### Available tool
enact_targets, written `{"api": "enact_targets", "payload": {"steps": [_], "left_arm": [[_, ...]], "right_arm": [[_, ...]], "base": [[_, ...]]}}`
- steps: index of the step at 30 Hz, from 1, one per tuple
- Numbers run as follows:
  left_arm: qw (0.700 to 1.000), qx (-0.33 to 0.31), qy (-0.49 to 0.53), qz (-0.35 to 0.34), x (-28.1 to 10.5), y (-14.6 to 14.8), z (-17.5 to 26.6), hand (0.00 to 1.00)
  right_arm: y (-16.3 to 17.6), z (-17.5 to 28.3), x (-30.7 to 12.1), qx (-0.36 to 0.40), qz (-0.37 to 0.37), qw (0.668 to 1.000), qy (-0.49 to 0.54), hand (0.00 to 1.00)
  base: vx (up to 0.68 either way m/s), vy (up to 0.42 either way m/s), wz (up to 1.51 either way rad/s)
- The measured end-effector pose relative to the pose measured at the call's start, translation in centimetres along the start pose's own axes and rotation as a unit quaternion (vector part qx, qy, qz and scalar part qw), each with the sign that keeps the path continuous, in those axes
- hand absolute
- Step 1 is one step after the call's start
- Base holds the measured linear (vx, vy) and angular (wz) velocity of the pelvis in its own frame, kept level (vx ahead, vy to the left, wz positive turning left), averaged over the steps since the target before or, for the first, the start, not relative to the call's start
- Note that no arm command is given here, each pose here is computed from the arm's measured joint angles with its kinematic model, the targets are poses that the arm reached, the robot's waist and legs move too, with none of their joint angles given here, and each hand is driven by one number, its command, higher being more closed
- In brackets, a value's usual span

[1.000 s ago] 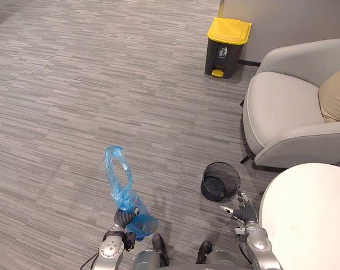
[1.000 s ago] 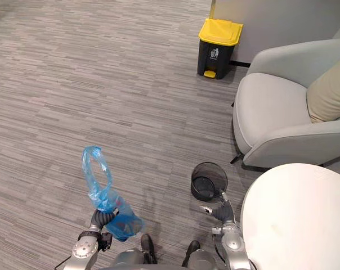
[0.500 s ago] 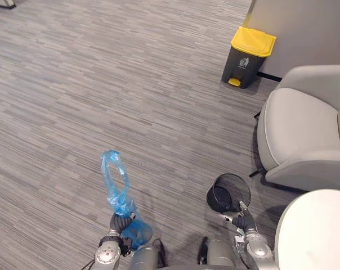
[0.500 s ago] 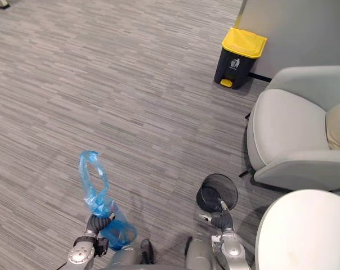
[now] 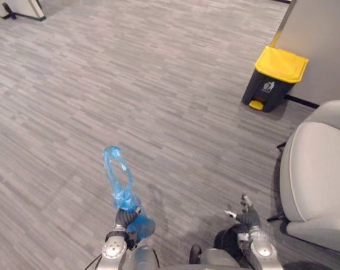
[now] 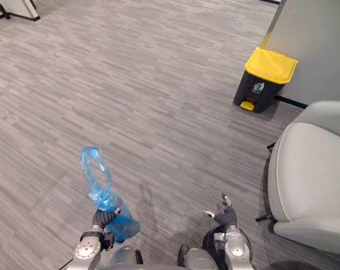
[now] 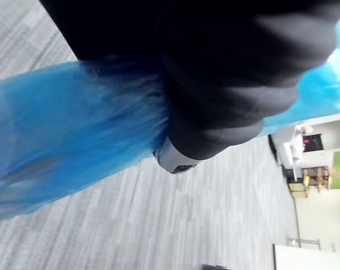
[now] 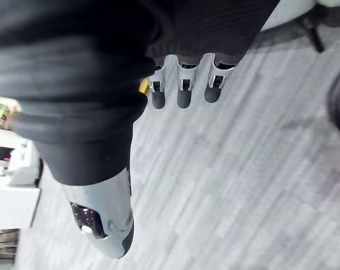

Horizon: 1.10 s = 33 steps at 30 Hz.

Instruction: Gather rubbish on tea table into small bin, then transfer packed bag to large trash can.

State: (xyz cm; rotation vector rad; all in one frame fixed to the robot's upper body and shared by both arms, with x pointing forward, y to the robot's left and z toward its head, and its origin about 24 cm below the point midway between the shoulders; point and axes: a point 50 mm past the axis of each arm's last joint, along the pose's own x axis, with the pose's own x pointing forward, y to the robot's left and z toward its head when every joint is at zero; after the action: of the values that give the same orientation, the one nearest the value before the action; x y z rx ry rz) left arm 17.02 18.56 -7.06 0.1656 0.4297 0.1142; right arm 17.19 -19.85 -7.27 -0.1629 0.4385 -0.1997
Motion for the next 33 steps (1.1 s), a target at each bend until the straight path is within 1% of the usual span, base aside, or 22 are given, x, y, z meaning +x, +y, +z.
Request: {"api": "enact_targets", "payload": {"steps": [2, 4, 6, 10, 13, 17, 20, 21, 22, 24, 27, 33], "left_arm": [[1.000, -0.002, 0.000, -0.004, 0.0, -0.2, 0.1, 1.00], [1.000, -0.007, 0.014, -0.008, -0.4, -0.5, -0.7, 1.00], [1.000, 0.000, 0.022, -0.007, -0.1, 0.0, -0.9, 1.00], [1.000, 0.001, 0.026, -0.006, -0.3, 0.1, -1.2, 1.00], [0.999, 0.013, 0.038, -0.009, -0.7, 0.4, -1.7, 1.00], [0.999, 0.027, 0.041, 0.002, -0.7, 1.1, -1.8, 1.00], [0.999, 0.031, 0.037, 0.011, 0.1, 1.7, -1.4, 1.00], [0.998, 0.038, 0.039, 0.017, 0.1, 2.3, -1.5, 1.00], [0.998, 0.031, 0.047, 0.011, 0.3, 1.7, -1.8, 1.00], [0.999, 0.028, 0.038, 0.009, 0.8, 1.5, -1.2, 1.00], [0.999, 0.017, 0.029, 0.004, 1.3, 0.7, -0.6, 1.00], [0.999, 0.000, 0.044, -0.002, 0.4, -0.3, -1.5, 1.00]], "right_arm": [[-0.2, -0.2, 0.0, 0.005, -0.008, 1.000, 0.005, 0.00], [-0.6, -1.3, -0.1, -0.001, -0.012, 0.999, 0.030, 0.00], [0.6, -1.7, 0.0, 0.010, 0.000, 0.999, 0.046, 0.00], [0.8, -1.7, 0.1, 0.010, 0.002, 0.999, 0.048, 0.00], [1.0, -1.9, 0.4, 0.006, 0.006, 0.998, 0.055, 0.00], [0.9, -2.5, 0.2, 0.001, 0.007, 0.998, 0.068, 0.00], [0.5, -2.5, 0.7, -0.011, 0.007, 0.997, 0.073, 0.00], [0.3, -3.0, 0.4, -0.020, 0.009, 0.997, 0.080, 0.00], [-0.3, -2.8, 0.8, -0.033, 0.007, 0.996, 0.078, 0.00], [-0.9, -2.2, 1.3, -0.032, -0.004, 0.997, 0.068, 0.00], [-1.4, -2.7, 1.0, -0.030, -0.012, 0.997, 0.077, 0.00], [-1.0, -1.6, 1.0, -0.017, -0.019, 0.998, 0.050, 0.00]], "base": [[0.35, 0.274, -0.71], [0.34, 0.351, -0.90], [0.33, 0.327, -0.67], [0.31, 0.252, -0.83], [0.39, 0.169, -0.58], [0.39, -0.031, -0.21], [0.52, -0.153, -0.03], [0.65, -0.165, -0.03], [0.65, -0.162, -0.08], [0.49, -0.153, -0.08], [0.39, -0.138, 0.10], [0.33, -0.024, -0.49]]}}
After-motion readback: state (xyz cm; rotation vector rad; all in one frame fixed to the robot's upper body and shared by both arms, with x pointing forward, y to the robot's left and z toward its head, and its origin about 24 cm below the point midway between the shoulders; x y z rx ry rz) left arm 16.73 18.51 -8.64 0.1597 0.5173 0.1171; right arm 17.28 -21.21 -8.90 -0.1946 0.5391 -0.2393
